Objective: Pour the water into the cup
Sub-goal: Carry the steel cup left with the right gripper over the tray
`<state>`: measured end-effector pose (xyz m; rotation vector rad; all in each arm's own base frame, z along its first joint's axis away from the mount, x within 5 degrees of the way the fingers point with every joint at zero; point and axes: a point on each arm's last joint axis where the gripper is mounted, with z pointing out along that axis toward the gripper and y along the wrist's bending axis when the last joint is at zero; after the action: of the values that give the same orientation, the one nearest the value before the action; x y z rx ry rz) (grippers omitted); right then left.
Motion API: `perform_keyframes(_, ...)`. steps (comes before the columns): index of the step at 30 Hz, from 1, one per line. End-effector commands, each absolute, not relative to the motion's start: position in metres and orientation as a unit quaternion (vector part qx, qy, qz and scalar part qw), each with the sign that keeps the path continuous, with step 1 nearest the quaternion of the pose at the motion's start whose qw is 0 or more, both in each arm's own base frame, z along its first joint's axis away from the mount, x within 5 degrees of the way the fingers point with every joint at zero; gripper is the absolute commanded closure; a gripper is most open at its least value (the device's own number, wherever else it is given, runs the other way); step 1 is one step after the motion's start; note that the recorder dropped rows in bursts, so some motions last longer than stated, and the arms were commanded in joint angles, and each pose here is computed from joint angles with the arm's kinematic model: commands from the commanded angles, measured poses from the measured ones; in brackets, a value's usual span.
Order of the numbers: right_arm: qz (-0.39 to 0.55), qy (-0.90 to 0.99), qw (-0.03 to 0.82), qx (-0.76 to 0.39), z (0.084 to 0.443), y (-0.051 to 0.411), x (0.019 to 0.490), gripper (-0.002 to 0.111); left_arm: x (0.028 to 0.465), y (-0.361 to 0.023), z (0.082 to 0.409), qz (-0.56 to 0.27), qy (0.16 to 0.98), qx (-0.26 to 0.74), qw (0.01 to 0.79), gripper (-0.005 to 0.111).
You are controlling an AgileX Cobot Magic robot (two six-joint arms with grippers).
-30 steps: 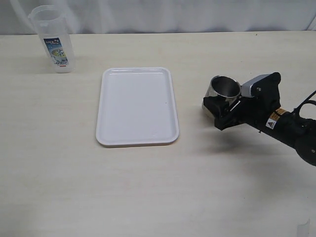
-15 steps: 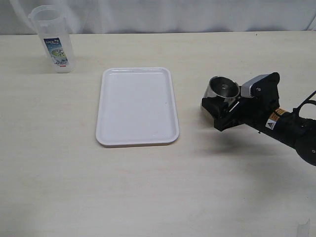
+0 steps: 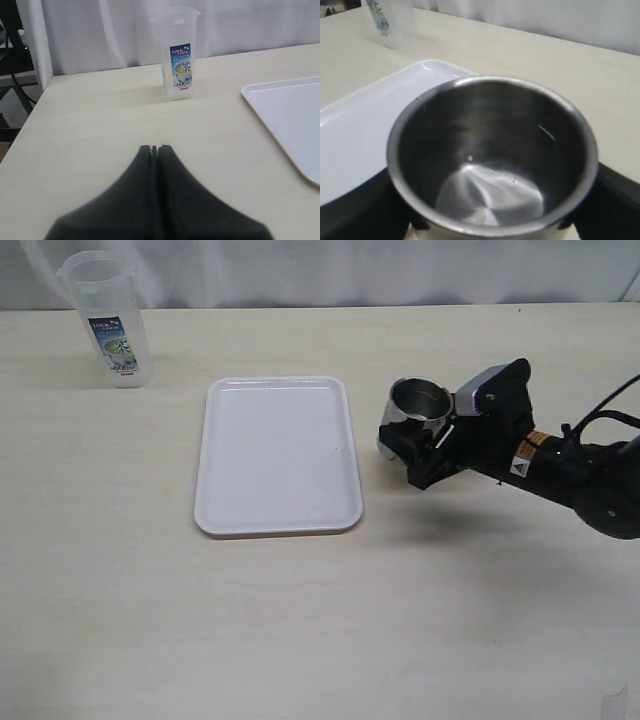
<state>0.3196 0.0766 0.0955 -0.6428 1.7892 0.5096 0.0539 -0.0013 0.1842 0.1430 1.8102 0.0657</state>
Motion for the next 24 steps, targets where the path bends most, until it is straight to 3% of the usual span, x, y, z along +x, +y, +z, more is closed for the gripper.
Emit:
perform_keyframes(1, 0.218, 0.739, 0.562, -0.302, 0.109, 0.107, 0.331, 0.104, 0.054, -0.001, 0.184, 0.028, 0.783, 0.060, 0.619, 0.107)
perform_keyframes(14, 0.221, 0.732, 0.539, -0.353, 0.131, 0.177, 0.351, 0.104, 0.054, -0.001, 0.184, 0.028, 0.783, 0.060, 0.619, 0.107)
perform_keyframes(24, 0.250, 0.707, 0.554, -0.360, 0.133, 0.197, 0.350, 0.104, 0.054, -0.001, 0.184, 0.028, 0.783, 0.060, 0.619, 0.107)
